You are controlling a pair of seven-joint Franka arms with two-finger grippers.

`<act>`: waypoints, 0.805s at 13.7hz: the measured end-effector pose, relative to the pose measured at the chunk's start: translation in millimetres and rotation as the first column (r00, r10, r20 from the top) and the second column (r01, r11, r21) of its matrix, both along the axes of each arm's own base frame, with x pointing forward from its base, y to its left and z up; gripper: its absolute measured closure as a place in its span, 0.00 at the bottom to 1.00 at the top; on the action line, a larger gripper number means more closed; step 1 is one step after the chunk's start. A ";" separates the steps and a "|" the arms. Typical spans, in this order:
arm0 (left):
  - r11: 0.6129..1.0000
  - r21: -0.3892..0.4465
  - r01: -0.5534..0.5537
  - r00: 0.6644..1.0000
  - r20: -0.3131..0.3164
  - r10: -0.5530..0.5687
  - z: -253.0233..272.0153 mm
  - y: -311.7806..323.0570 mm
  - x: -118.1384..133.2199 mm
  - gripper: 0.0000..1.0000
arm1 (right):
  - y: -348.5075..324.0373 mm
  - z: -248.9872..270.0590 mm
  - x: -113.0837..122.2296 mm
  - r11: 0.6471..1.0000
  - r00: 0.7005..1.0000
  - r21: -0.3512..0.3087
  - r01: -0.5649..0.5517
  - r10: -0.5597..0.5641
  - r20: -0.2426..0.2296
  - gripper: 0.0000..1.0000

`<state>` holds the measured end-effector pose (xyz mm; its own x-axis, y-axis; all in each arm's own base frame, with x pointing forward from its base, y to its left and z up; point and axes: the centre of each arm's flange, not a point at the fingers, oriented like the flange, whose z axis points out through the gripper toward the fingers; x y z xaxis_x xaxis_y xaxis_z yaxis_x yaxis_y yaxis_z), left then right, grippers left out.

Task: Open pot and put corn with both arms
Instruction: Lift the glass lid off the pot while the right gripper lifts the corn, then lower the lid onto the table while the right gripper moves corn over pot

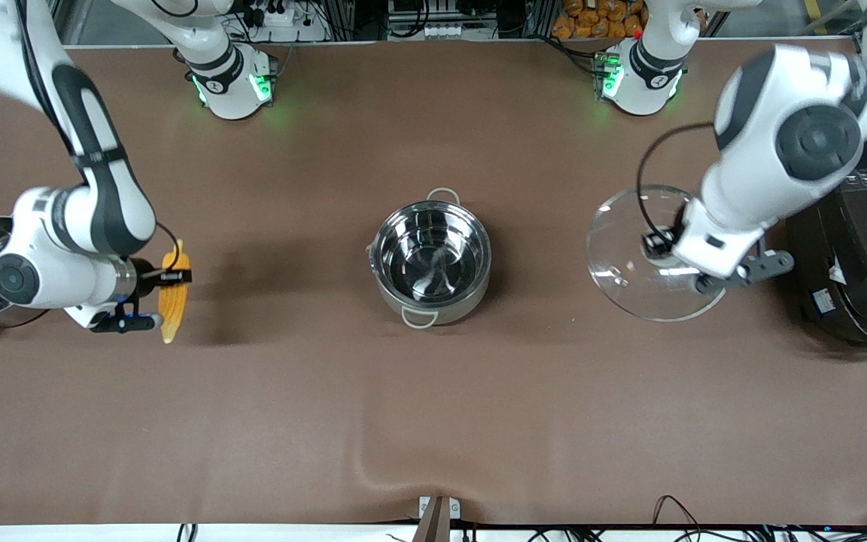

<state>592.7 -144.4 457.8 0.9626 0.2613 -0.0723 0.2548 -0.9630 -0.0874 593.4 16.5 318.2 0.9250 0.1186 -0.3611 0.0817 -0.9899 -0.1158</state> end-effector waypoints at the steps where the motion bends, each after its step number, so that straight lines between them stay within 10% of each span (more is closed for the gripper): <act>1: 1.000 -0.007 -0.008 1.000 0.014 0.008 -28.4 15.2 0.9 0.50 | 27.6 31.0 0.1 0.999 0.999 0.020 -0.047 0.047 -0.016 0.62; 11: 1.000 -0.002 0.007 0.998 0.059 -0.007 -205.8 59.5 -42.8 0.50 | 335.3 117.1 -46.2 0.958 0.956 0.007 -0.287 0.286 0.062 0.62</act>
<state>549.9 -85.0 252.0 0.9669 0.2546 -0.0154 0.2529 -0.9649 -0.0706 547.3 351.9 435.3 0.8712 0.3865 -0.3027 0.3684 -0.9222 -0.1173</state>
